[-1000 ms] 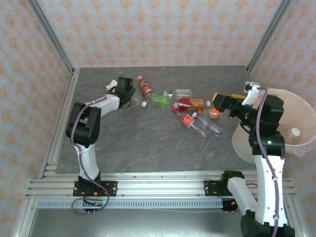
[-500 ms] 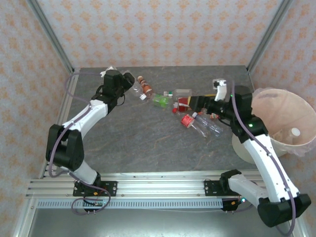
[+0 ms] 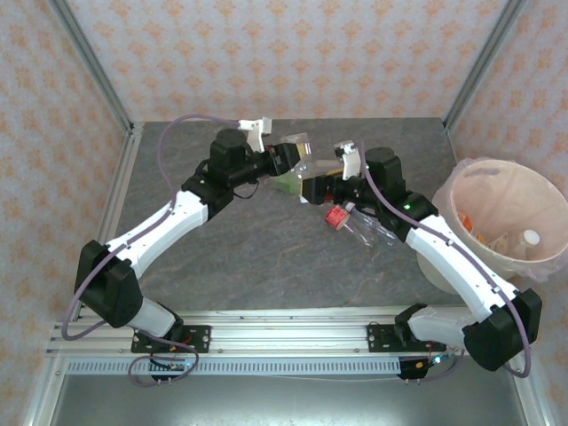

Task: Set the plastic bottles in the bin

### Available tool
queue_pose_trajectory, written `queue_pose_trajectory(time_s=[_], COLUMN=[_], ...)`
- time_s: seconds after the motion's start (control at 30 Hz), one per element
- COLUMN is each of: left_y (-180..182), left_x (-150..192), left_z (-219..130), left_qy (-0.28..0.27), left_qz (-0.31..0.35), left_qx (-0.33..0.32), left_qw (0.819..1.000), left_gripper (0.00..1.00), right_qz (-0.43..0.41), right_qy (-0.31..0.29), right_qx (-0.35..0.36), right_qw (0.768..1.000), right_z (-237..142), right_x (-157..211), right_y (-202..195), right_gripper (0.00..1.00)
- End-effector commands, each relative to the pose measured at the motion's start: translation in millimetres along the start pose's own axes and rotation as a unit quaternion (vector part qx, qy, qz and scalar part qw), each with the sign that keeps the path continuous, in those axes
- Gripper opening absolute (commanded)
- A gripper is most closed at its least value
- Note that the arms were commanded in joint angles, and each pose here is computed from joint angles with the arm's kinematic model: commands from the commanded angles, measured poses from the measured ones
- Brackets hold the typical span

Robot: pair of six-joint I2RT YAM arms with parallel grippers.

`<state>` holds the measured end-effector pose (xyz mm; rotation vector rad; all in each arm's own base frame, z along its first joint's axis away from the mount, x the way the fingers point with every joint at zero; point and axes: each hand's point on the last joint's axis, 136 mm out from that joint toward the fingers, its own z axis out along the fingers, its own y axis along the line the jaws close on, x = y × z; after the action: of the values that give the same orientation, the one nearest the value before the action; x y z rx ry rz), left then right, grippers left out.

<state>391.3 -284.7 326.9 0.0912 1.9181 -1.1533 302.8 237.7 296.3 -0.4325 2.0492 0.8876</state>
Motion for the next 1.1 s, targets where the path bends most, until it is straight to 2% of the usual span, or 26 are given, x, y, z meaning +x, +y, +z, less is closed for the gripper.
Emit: queue_pose_trajectory(time_s=[0.0,0.33,0.5,0.67,0.8,1.07], left_y=[-47.6,-71.7,-73.7,-65.1,-60.7,-59.4], left_x=[-19.6,-10.4,-5.8,-3.9,-1.3,-1.5], left_z=[-6.8,-0.2,1.3,1.1,2.5,6.7], left_qy=[-0.019,0.013,0.02,0.008,0.009,0.013], left_qz=[0.029,0.034,0.035,0.027,0.019,0.011], left_qx=[0.076,0.118,0.12,0.096,0.089,0.088], left_qw=[0.997,0.992,0.992,0.995,0.996,0.996], left_gripper=[0.48,0.48,0.48,0.48,0.48,0.5], right_qz=[-0.019,-0.026,-0.021,0.023,0.014,-0.003], right_qy=[-0.022,-0.01,-0.038,-0.079,-0.109,-0.11], right_qx=[-0.018,-0.105,-0.089,-0.045,-0.041,-0.033], right_qw=[0.999,0.994,0.995,0.996,0.993,0.993], right_z=[0.7,12.1,12.0,6.4,-5.1,-9.8], right_x=[-11.4,-4.5,-15.2,-32.8,-38.3,-35.9], right_y=[10.2,39.0,35.0,22.2,22.9,21.9], right_gripper=[0.99,0.99,0.99,0.82,0.67,0.48])
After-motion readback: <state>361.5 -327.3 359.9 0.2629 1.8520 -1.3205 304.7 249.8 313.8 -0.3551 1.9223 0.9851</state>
